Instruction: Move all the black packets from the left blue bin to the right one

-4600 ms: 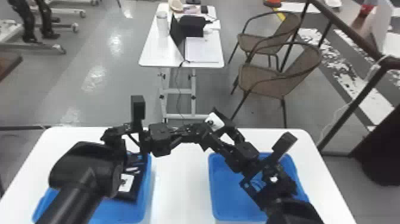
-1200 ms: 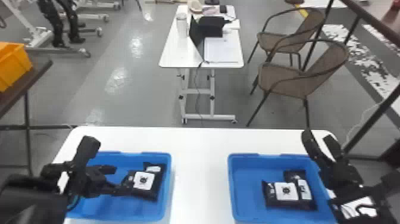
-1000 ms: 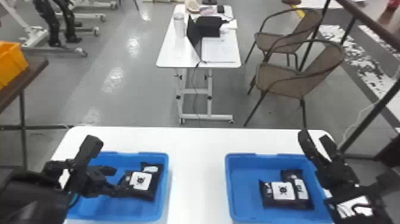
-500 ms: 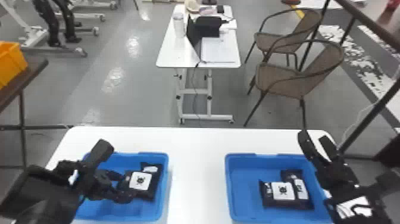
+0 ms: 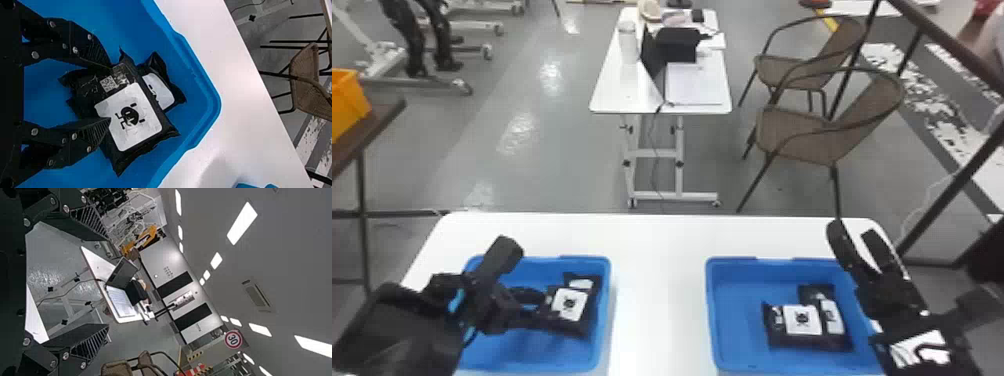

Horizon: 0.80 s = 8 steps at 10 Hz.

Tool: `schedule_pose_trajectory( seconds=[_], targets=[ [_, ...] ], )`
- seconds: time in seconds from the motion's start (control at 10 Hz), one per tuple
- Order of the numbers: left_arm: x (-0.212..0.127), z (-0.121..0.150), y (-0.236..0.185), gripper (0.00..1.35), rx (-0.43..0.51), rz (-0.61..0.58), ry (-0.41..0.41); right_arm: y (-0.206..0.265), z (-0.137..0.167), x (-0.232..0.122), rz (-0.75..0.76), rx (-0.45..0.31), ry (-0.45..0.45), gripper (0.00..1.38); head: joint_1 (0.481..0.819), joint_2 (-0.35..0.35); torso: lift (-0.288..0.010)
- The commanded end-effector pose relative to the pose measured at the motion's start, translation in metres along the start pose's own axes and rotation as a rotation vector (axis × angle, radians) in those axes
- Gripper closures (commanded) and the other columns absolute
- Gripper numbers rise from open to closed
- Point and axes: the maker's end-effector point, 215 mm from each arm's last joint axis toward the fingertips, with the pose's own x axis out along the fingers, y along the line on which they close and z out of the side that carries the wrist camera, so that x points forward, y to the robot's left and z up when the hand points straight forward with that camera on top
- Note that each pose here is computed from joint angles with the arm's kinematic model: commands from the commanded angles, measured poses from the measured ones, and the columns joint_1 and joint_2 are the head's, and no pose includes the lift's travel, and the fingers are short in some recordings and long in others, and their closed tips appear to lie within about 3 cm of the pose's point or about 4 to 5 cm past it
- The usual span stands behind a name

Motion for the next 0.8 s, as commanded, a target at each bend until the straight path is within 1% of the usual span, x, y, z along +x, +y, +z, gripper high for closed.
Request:
schedule_pose_trajectory(
  seconds=[0.0,0.1,0.3,0.5,0.6,0.7],
  targets=[
    [-0.001,0.006,0.0,0.78,0.003,-0.008,-0.022,0.001,-0.003,-0.001,0.0,0.008,0.003,0.26,0.695,-0.008,0.0],
    [-0.002,0.004,0.0,0.8,0.007,-0.008,-0.012,0.003,-0.004,0.001,0.004,0.011,0.003,0.26,0.695,-0.01,0.0],
    [-0.002,-0.007,0.001,0.82,0.012,0.0,0.017,0.003,-0.004,0.001,0.004,0.015,0.002,0.25,0.695,-0.005,0.0],
    [-0.001,-0.026,0.001,0.82,-0.014,0.007,0.057,0.002,-0.004,0.0,0.002,0.021,0.0,0.25,0.695,0.005,0.0],
    [0.0,-0.027,-0.001,0.64,-0.027,0.011,0.047,0.002,-0.004,0.0,0.001,0.026,-0.002,0.25,0.695,0.011,0.0],
    [0.002,-0.023,-0.003,0.36,-0.022,0.007,0.035,0.003,-0.005,0.0,0.001,0.027,0.0,0.26,0.695,0.013,0.0]
  ],
)
